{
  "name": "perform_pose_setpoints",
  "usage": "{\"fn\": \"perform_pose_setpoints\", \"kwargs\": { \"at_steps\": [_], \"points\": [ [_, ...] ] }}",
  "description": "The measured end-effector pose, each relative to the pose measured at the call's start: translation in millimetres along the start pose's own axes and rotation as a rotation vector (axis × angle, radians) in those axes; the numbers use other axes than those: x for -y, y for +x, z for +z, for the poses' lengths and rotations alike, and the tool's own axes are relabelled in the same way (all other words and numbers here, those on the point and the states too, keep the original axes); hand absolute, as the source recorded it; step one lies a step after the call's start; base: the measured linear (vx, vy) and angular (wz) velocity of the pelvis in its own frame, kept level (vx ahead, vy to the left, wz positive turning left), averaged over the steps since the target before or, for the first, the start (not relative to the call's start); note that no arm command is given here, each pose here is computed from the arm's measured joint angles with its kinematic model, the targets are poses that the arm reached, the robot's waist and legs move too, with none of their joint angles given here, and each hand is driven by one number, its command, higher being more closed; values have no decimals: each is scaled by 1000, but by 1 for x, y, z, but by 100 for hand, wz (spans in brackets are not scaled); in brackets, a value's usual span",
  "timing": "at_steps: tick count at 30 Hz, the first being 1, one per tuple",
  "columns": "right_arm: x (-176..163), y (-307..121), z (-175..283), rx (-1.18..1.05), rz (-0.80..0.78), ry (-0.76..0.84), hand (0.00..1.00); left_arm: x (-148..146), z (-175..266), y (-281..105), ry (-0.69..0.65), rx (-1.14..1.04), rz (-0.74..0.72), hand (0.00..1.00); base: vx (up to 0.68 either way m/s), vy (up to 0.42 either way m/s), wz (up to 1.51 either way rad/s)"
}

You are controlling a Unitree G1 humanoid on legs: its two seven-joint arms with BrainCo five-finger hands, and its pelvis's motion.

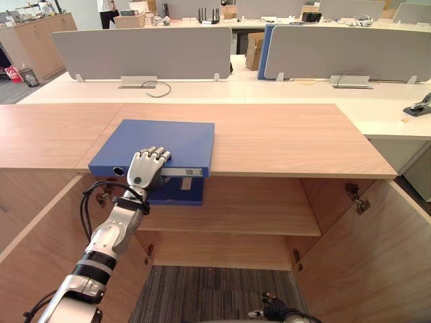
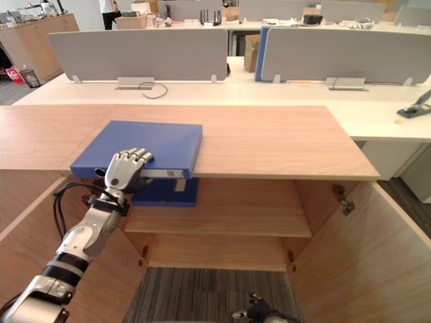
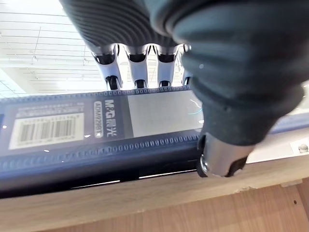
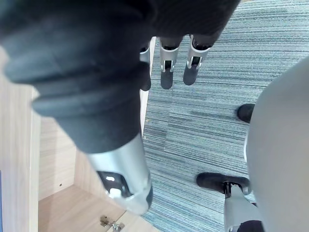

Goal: Walk over to the cabinet, pick up the folder, carry it to the office cabinet, place the folder inside the office cabinet, then close the office cabinet door

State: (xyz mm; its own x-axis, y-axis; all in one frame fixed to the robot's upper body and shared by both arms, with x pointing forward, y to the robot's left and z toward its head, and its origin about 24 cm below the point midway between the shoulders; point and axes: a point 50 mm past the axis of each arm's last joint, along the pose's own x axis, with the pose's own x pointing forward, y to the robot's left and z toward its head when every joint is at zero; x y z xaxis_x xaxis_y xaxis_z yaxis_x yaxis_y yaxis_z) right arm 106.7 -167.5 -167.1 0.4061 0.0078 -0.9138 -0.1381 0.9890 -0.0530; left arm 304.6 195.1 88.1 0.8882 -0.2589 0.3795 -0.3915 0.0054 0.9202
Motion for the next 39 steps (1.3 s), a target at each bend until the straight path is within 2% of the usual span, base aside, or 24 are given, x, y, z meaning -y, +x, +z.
{"fn": "perform_pose_setpoints", "kwargs": {
  "at_steps": [5,10,15,19,25,29,32,33,35,37,39],
  "points": [
    [1,0,0,-1,-3,0,0,2,4,-3,-37,-49,15,100,0,0,-1],
    [3,0,-2,-9,-20,12,0,-15,28,-24,-152,-108,127,100,0,0,-2],
    [4,-1,-6,-24,-28,36,0,-42,45,-33,-279,-103,243,100,0,0,1],
    [7,-3,-15,-47,-48,106,0,-75,50,-39,-402,-123,392,100,0,0,0],
    [10,-5,-23,-63,-71,175,0,-124,46,-52,-673,-121,626,100,0,0,0],
    [12,-6,-30,-82,-80,226,0,-152,38,-60,-954,-75,789,100,-20,5,1],
    [13,-7,-31,-84,-82,246,0,-163,39,-65,-1094,-25,851,100,-23,5,1],
    [13,-7,-32,-85,-83,259,0,-166,39,-66,-1186,7,866,100,-38,5,3],
    [13,-7,-32,-85,-85,273,0,-167,38,-67,-1289,30,882,100,-33,0,3],
    [14,-7,-31,-80,-89,298,0,-166,35,-67,-1486,71,887,100,-37,-3,3],
    [14,-7,-32,-76,-94,337,0,-165,35,-68,-1591,87,902,100,-37,-5,2]
  ]
}}
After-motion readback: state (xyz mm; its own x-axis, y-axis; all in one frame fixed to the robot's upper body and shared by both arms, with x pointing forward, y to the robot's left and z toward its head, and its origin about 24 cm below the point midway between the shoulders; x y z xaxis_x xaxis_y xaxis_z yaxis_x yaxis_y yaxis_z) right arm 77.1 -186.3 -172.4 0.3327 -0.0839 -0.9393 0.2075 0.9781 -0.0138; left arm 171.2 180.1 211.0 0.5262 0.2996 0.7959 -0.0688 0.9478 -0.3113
